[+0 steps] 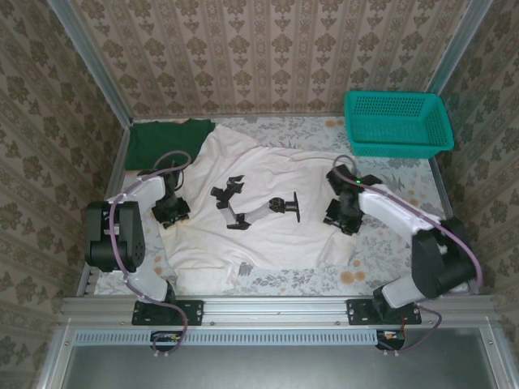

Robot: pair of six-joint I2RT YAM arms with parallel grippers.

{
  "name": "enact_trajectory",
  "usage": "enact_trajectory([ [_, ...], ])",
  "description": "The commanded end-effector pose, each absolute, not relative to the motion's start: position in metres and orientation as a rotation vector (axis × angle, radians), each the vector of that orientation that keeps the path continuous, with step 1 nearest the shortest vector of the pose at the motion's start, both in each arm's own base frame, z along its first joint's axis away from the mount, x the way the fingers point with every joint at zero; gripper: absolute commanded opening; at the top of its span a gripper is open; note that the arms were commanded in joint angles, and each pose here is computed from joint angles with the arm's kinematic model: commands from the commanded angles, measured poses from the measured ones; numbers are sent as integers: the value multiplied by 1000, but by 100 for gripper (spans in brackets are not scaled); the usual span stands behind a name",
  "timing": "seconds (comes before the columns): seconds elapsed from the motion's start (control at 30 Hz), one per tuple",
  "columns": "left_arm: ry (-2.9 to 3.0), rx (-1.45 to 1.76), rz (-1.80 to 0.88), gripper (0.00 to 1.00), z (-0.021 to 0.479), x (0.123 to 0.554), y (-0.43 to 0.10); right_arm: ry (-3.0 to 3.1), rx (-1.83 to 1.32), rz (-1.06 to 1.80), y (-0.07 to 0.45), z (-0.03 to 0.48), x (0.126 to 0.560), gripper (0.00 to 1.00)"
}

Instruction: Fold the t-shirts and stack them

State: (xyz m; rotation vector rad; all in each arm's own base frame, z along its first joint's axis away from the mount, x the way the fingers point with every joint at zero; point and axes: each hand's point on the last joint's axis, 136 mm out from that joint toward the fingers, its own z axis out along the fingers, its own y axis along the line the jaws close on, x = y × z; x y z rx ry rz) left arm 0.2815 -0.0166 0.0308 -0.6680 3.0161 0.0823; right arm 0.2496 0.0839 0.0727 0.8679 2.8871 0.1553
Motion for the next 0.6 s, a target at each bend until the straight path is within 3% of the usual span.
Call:
enact_trajectory([
  [0.0, 3013, -566, 62, 36, 46, 287, -25, 2932, 975, 41, 52, 71, 203, 44],
  [0.23, 2998, -420, 163, 45, 73, 275, -40, 3010, 1116, 25, 49, 41, 164, 38],
  [0.47, 3078, -387, 194, 48, 75, 215, -57, 3074, 1124, 85, 60, 20, 159, 31],
  [0.57, 3137, -373, 223, 48, 70, 187, -60, 3105, 1080, 87, 62, 18, 162, 20],
])
